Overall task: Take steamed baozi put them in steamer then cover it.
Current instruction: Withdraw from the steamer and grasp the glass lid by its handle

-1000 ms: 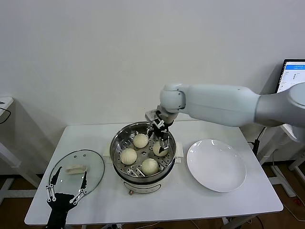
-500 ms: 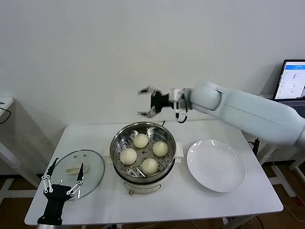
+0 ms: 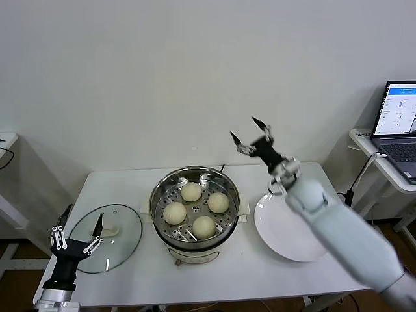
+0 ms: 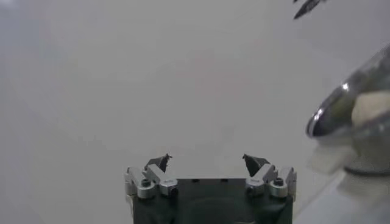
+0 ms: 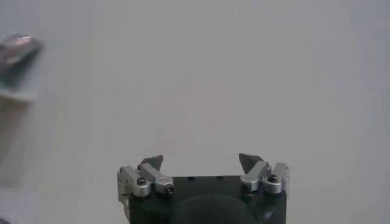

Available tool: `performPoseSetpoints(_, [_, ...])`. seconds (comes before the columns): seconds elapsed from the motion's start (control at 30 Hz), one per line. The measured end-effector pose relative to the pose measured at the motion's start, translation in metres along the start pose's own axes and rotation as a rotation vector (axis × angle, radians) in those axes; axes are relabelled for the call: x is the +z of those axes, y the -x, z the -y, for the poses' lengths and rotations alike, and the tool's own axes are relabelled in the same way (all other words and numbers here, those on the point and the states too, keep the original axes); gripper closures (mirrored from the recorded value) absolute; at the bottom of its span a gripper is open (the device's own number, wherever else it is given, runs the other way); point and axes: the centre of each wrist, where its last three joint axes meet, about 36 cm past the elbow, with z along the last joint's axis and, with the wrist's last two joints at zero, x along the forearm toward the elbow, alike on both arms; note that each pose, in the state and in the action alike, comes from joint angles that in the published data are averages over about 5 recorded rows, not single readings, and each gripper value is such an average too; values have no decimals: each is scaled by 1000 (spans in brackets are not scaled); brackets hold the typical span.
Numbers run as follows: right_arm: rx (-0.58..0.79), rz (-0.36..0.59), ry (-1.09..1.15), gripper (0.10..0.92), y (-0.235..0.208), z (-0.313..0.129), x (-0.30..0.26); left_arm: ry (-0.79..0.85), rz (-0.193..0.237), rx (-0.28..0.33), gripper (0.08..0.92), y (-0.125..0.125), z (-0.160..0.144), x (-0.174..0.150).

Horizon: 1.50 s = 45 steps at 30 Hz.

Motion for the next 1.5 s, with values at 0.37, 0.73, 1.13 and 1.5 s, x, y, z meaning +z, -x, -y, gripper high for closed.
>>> performPoseSetpoints(0.37, [279, -56, 146, 200, -111, -58, 73, 347, -58, 131, 177, -5, 27, 55])
performPoseSetpoints(0.73, [347, -85, 157, 200, -150, -88, 88, 455, -83, 216, 177, -14, 57, 87])
performPoseSetpoints(1.13, [376, -122, 161, 200, -177, -102, 97, 489, -86, 216, 177, -2, 77, 100])
performPoseSetpoints(1.5, [387, -133, 153, 200, -188, -103, 100, 497, -93, 207, 177, 11, 84, 104])
